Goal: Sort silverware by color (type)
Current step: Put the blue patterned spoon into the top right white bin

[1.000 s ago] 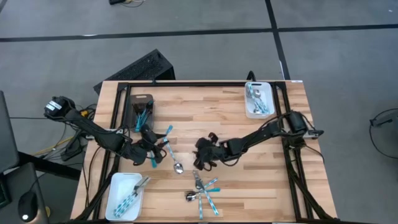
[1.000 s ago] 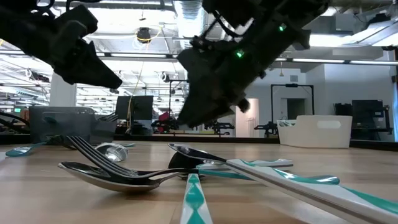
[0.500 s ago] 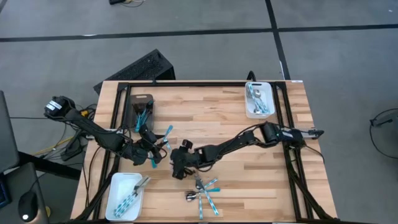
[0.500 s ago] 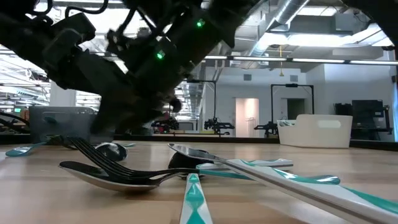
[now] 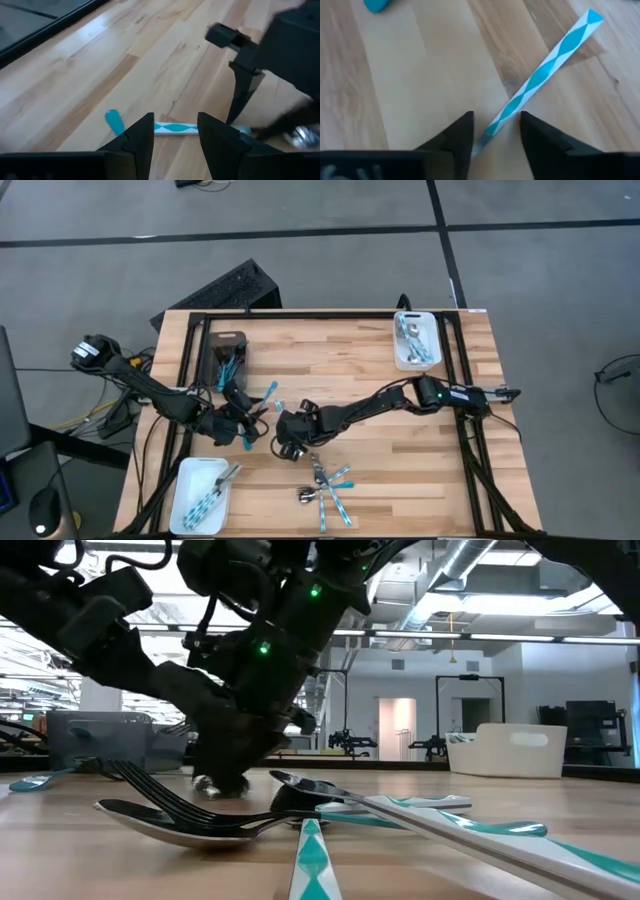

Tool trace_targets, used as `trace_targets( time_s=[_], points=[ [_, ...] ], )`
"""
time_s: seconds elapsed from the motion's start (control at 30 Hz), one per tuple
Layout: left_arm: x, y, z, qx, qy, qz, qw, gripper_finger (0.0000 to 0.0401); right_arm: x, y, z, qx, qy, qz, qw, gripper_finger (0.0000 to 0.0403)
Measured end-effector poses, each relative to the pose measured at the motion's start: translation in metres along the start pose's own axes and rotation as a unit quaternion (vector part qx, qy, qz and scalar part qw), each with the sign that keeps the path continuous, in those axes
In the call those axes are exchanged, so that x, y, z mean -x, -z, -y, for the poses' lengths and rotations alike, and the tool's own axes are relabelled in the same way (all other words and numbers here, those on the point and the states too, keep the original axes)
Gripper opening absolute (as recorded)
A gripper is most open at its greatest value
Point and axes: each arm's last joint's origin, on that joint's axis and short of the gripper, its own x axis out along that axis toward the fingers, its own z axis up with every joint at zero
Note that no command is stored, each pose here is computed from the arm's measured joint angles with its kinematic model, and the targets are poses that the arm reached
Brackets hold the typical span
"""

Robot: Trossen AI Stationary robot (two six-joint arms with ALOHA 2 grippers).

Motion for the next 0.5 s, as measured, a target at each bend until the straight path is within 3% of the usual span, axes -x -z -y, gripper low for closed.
trace_targets(
  time_s=[0.13,0.27,0.5],
  points=[
    [0.000,0.000,0.001,-0.009,0.012,-0.006,1.000,0.0138,0.000,0.004,0.007,0.015,0.011,-0.039,0.999,0.0104],
    [0.000,-0.002,0.002,-0.026,0.017,0.002,1.000,0.0138,0.000,0.006,0.010,0.045,-0.021,-0.075,0.996,0.0032],
    [-0.001,-0.008,0.012,-0.073,0.082,0.013,0.994,0.0138,0.021,0.007,0.015,0.105,-0.052,-0.124,0.985,0.0031]
  ],
)
